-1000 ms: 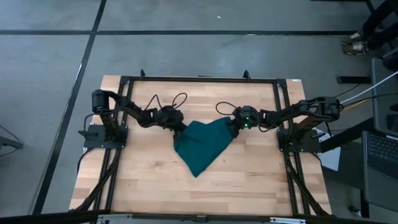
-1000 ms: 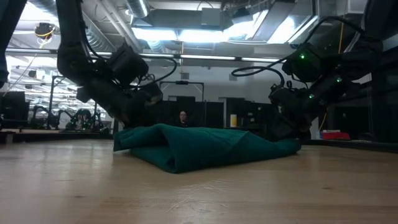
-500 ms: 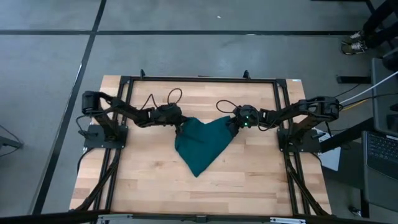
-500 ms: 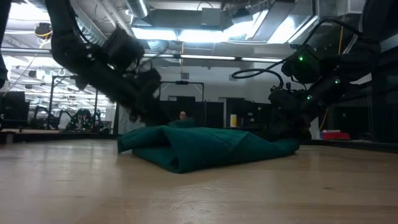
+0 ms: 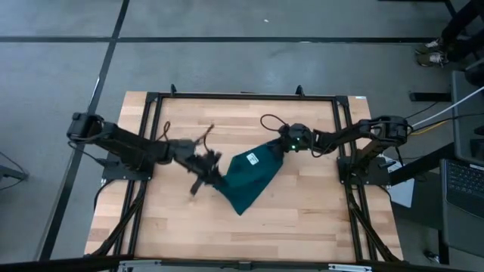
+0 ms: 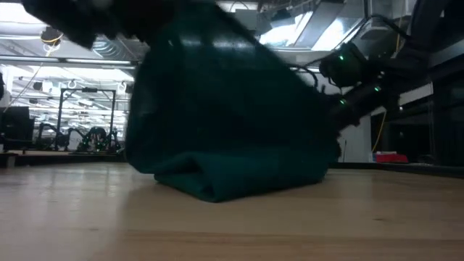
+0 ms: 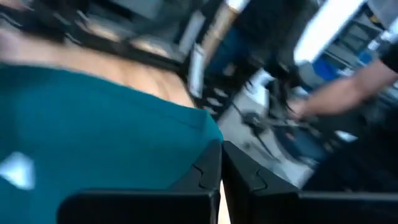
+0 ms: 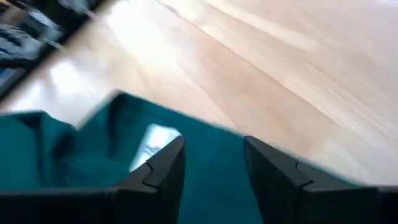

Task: Fold microfiber towels
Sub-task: Fold the blue napkin

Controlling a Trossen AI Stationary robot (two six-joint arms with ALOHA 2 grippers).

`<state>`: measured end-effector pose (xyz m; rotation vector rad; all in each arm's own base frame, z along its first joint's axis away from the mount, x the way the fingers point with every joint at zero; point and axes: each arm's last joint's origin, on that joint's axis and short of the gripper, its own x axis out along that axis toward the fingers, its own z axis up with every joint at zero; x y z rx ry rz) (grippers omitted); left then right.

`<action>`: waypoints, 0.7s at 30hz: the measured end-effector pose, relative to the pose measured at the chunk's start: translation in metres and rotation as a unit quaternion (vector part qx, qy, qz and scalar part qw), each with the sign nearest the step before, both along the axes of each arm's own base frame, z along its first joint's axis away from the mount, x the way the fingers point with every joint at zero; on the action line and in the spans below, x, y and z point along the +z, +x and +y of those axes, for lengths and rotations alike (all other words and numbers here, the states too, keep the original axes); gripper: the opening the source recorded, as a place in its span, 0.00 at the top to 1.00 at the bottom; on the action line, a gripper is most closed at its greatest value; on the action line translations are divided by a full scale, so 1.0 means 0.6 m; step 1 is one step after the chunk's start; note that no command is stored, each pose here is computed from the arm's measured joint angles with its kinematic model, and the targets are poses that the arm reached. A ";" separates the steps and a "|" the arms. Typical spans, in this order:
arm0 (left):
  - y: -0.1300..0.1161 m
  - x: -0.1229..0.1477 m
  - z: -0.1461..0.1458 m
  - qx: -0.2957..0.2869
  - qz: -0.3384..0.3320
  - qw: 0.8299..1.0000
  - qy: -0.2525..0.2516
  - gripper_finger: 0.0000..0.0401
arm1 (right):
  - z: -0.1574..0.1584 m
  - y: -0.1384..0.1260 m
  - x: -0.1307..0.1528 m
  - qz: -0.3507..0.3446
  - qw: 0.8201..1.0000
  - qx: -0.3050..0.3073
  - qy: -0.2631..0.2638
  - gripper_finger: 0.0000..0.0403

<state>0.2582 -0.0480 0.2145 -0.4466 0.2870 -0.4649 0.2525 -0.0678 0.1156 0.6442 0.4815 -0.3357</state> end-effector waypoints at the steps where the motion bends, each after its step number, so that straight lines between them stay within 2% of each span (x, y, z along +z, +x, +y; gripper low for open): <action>1: -0.001 0.001 -0.016 -0.007 0.015 1.000 -0.001 0.99 | -0.001 0.007 0.007 -0.010 1.000 0.005 0.001 0.59; 7: 0.001 -0.017 -0.112 -0.019 0.067 0.997 -0.025 0.99 | -0.006 0.045 0.047 -0.058 0.997 0.045 0.010 0.61; 13: 0.011 -0.059 -0.202 -0.015 0.116 0.992 -0.039 0.99 | 0.008 0.056 0.053 -0.044 0.996 0.070 0.023 0.61; 17: 0.012 -0.089 -0.230 0.037 0.142 0.988 -0.039 0.99 | 0.035 0.053 0.041 -0.005 0.991 0.125 0.039 0.61; 21: 0.002 -0.111 -0.240 0.102 0.170 0.979 -0.044 0.99 | 0.065 0.040 0.019 0.076 0.979 0.190 0.024 0.62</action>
